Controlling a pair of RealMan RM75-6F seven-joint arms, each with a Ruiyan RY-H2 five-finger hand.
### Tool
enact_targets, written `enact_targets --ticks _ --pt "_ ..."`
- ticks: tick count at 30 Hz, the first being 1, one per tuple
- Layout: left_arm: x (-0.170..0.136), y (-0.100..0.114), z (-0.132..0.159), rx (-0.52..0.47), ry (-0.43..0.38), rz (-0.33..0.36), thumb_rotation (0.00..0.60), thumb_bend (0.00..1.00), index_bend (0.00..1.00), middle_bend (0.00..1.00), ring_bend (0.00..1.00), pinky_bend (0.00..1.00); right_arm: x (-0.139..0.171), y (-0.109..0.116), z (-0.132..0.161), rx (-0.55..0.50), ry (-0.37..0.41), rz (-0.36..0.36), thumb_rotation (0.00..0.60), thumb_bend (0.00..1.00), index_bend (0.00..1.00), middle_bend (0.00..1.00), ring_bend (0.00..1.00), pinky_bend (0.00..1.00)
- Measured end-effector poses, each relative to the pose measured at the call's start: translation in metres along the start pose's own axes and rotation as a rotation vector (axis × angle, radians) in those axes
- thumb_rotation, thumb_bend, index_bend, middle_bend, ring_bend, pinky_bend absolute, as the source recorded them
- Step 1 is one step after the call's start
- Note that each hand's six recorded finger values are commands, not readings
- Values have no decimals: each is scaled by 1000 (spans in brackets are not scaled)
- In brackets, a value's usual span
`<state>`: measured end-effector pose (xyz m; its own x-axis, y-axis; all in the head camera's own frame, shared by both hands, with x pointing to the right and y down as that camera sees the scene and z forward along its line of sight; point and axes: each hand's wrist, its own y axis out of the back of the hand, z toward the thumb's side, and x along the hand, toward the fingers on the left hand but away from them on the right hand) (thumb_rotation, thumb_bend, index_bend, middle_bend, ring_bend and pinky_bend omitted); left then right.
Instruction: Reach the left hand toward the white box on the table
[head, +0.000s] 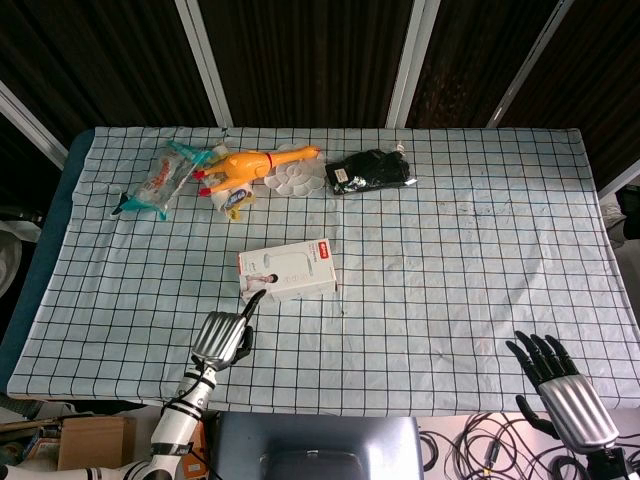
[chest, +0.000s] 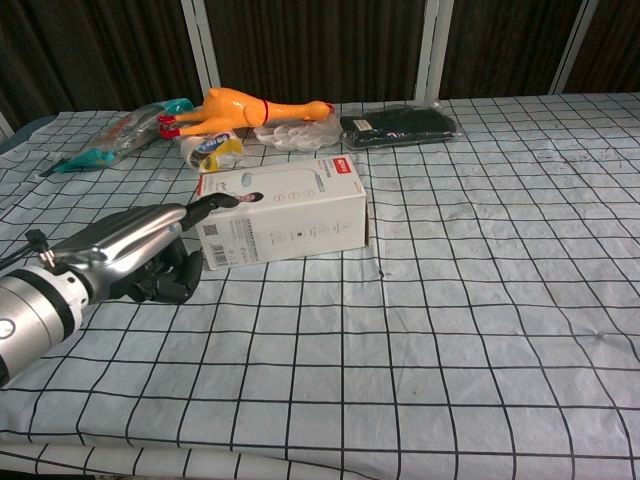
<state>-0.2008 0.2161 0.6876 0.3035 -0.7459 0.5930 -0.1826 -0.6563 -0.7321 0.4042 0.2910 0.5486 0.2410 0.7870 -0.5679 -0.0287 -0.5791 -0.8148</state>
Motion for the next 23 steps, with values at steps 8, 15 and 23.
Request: enact_targets --ticks 8,15,23 --pt "-17 14 -3 10 -47 47 600 410 0 0 0 6 1 0 0 3 -1 -2 600 360 0 0 0 0" --pt "-100 51 -95 239 10 78 600 402 0 0 0 0 -1 -5 3 31 -8 3 600 359 0 0 0 0" --pt "-180 60 -140 225 42 175 600 402 0 0 0 0 -11 -16 7 62 -24 28 600 359 0 0 0 0"
